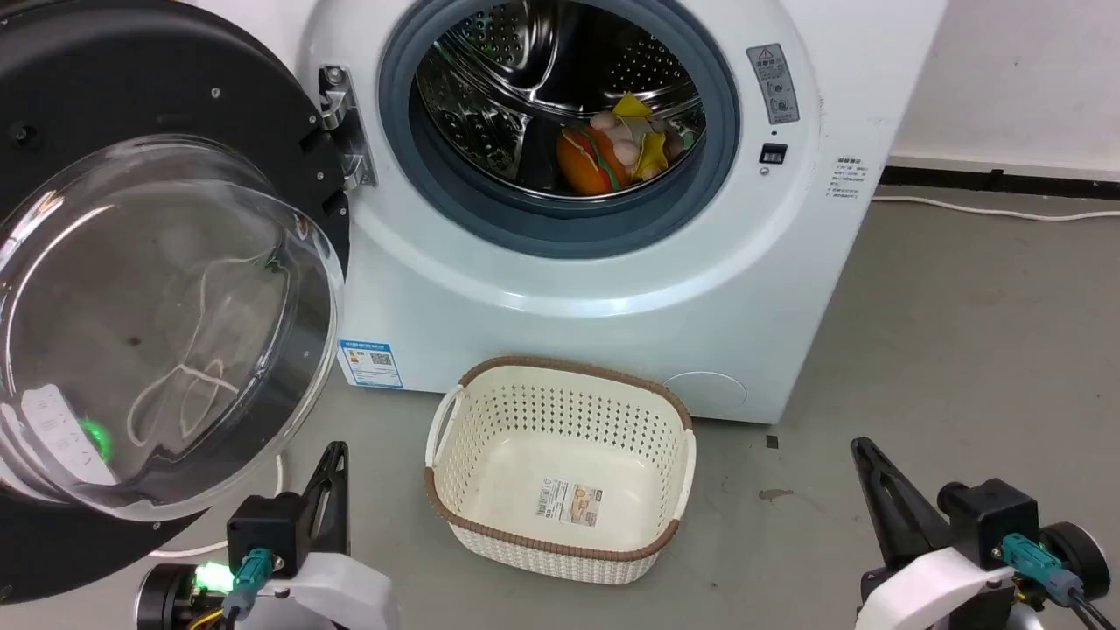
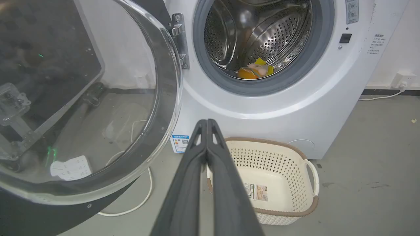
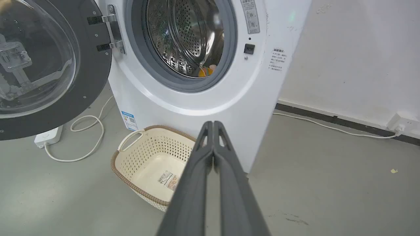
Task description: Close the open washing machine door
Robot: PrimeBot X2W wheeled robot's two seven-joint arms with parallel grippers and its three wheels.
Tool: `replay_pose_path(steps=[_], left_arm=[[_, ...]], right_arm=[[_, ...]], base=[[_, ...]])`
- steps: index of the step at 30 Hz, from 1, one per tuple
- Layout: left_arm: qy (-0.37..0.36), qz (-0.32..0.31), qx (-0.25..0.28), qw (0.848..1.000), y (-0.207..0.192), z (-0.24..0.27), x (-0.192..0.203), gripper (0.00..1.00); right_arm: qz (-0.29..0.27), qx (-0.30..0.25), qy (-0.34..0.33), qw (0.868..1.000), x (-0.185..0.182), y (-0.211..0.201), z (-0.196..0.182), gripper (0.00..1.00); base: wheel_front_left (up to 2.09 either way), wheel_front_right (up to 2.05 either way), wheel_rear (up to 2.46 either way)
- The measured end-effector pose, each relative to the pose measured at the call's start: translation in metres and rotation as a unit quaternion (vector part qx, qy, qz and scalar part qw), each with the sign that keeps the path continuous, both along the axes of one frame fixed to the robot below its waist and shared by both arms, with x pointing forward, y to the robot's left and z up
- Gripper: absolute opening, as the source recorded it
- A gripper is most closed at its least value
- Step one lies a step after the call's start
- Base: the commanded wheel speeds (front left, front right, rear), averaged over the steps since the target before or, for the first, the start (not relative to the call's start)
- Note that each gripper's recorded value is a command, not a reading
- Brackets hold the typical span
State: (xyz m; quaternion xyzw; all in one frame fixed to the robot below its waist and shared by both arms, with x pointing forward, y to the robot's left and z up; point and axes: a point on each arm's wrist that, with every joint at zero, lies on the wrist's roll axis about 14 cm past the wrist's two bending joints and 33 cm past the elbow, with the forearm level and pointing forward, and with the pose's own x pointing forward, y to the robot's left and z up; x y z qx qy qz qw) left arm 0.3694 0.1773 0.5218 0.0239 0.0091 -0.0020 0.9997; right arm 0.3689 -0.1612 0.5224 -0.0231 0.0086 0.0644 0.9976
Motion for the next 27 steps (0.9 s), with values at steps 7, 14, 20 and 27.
replay_pose_path(steps=[7, 14, 20, 27], left_arm=[[0.000, 0.000, 0.000, 1.000, 0.0000, 0.0000, 0.0000, 0.00], [0.000, 0.000, 0.000, 1.000, 0.0000, 0.0000, 0.0000, 0.00], [0.000, 0.000, 0.000, 1.000, 0.0000, 0.0000, 0.0000, 0.00], [0.000, 0.000, 0.000, 1.000, 0.0000, 0.0000, 0.0000, 0.00]], right_arm=[[0.000, 0.000, 0.000, 1.000, 0.0000, 0.0000, 0.0000, 0.00], [0.000, 0.000, 0.000, 1.000, 0.0000, -0.0001, 0.0000, 0.00], [0.000, 0.000, 0.000, 1.000, 0.0000, 0.0000, 0.0000, 0.00], [0.000, 0.000, 0.000, 1.000, 0.0000, -0.0001, 0.0000, 0.00]], base=[[0.00, 0.00, 0.00], [0.00, 0.00, 0.00], [0.00, 0.00, 0.00], [0.00, 0.00, 0.00]])
